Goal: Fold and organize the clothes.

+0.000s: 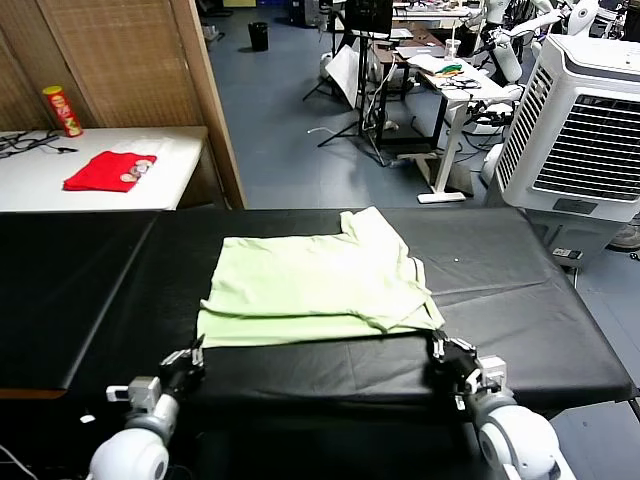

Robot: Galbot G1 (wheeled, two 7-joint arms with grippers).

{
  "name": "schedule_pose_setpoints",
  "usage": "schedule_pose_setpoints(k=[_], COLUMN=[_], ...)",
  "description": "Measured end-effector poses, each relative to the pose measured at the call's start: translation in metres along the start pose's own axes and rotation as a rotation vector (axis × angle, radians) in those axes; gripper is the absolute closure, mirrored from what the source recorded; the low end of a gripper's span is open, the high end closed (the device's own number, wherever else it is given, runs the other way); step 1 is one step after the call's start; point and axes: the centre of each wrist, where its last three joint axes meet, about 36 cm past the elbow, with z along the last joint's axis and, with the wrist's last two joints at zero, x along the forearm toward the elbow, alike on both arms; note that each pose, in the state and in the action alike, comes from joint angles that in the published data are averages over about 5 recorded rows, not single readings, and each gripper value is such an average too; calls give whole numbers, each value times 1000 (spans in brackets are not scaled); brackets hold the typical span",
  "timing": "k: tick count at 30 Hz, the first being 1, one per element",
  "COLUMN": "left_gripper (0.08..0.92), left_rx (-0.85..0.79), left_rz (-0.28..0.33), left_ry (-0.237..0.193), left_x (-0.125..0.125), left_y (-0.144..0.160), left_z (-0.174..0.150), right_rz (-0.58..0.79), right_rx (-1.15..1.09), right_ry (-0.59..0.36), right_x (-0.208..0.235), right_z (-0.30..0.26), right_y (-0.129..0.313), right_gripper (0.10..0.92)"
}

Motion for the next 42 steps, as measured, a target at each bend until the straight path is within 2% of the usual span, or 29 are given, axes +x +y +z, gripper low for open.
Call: schedule_pose_setpoints(k=[4, 6, 8, 11, 13, 16, 19, 24, 26, 30, 33, 36, 39, 42], left_gripper=[871, 871, 871, 869, 840, 714, 546, 283, 232, 203, 202, 201, 201, 201], left_rx=[-38, -53, -63, -71, -74, -81, -89, -73, -54, -1, 33, 65, 90, 109], left_rz=[17, 24, 25, 19, 10, -3, -12, -9, -4, 8, 25, 35, 40, 47], left_ry=[22, 40, 62, 95, 117, 150, 165, 154, 132, 71, 5, -45, -60, -48], left_x=[26, 37, 47, 59, 65, 73, 78, 82, 79, 55, 24, -14, -56, -97], left_y=[0, 1, 1, 0, -1, -2, -2, 0, 3, 12, 19, 24, 27, 27], left_z=[-1, -1, -1, -1, -2, -8, -18, -41, -51, -73, -93, -109, -121, -130], right_rz=[5, 2, -4, -15, -20, -21, -23, -34, -36, -25, -6, 10, 18, 16], right_rx=[6, 5, 5, 11, 18, 27, 26, 6, 0, -7, -12, -16, -16, -16], right_ry=[24, 36, 48, 64, 74, 88, 83, -27, -92, -218, -281, -298, -270, -219], right_x=[21, 30, 38, 48, 54, 64, 73, 75, 65, 23, -20, -68, -114, -153], right_z=[6, 8, 8, 8, 5, -3, -15, -38, -46, -65, -81, -99, -116, -132], right_y=[10, 14, 17, 20, 21, 22, 21, 11, 6, -9, -17, -21, -23, -24], right_gripper=[890, 845, 766, 616, 499, 342, 247, 225, 224, 224, 224, 224, 224, 224])
